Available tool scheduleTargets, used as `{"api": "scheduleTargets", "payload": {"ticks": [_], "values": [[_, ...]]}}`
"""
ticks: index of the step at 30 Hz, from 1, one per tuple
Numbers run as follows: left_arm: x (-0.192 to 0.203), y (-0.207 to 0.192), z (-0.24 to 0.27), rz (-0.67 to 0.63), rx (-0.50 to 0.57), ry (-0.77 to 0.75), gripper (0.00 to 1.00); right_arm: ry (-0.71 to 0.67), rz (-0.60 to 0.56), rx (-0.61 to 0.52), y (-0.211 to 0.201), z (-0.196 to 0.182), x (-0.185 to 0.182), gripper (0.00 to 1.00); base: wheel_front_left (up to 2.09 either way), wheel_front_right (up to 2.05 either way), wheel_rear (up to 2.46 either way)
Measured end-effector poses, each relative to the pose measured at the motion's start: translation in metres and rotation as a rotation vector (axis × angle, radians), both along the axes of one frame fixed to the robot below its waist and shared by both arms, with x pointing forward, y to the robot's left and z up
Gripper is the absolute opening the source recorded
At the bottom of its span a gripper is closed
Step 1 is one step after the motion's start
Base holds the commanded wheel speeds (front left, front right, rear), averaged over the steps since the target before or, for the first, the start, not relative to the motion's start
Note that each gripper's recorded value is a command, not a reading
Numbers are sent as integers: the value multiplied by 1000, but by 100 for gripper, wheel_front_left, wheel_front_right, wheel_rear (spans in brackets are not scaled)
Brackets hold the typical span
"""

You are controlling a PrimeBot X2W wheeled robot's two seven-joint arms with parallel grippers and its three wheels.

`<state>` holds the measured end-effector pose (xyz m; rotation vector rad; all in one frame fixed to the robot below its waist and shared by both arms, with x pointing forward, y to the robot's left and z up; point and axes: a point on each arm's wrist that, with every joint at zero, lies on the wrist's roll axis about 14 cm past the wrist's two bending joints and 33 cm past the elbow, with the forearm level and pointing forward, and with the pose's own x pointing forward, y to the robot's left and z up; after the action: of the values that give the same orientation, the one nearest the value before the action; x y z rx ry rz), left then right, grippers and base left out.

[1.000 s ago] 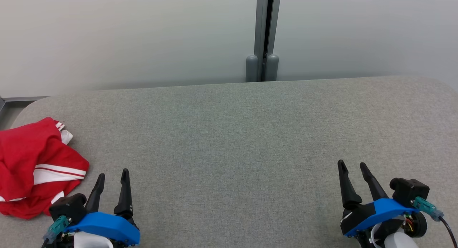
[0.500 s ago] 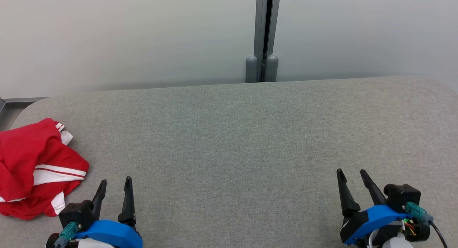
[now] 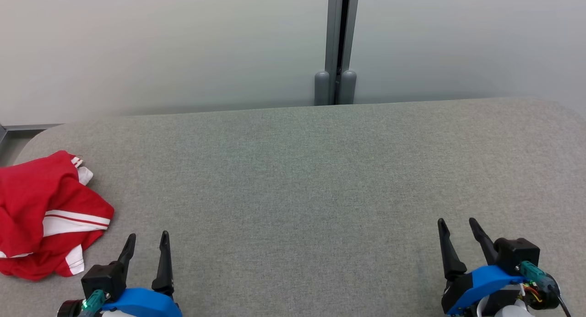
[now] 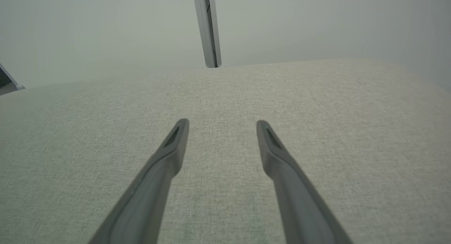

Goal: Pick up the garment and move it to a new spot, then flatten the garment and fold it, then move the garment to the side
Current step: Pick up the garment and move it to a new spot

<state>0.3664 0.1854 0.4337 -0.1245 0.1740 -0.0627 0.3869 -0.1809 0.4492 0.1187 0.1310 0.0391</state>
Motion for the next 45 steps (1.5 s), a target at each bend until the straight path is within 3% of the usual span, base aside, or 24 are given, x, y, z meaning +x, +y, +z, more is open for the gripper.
{"api": "scheduleTargets", "payload": {"ticks": [14,22,30,45], "values": [[-2,0,-4,-13,64,-1,100,6,-10,-76,-10,-5,-2,100,0,0,0],[-11,12,-7,23,60,10,100,18,41,-77,7,-10,5,100,0,0,0],[-40,65,-12,186,57,35,100,23,200,-68,64,-14,24,100,0,0,0],[-145,162,-26,584,45,114,100,35,590,-30,211,-22,40,100,0,0,0]]}}
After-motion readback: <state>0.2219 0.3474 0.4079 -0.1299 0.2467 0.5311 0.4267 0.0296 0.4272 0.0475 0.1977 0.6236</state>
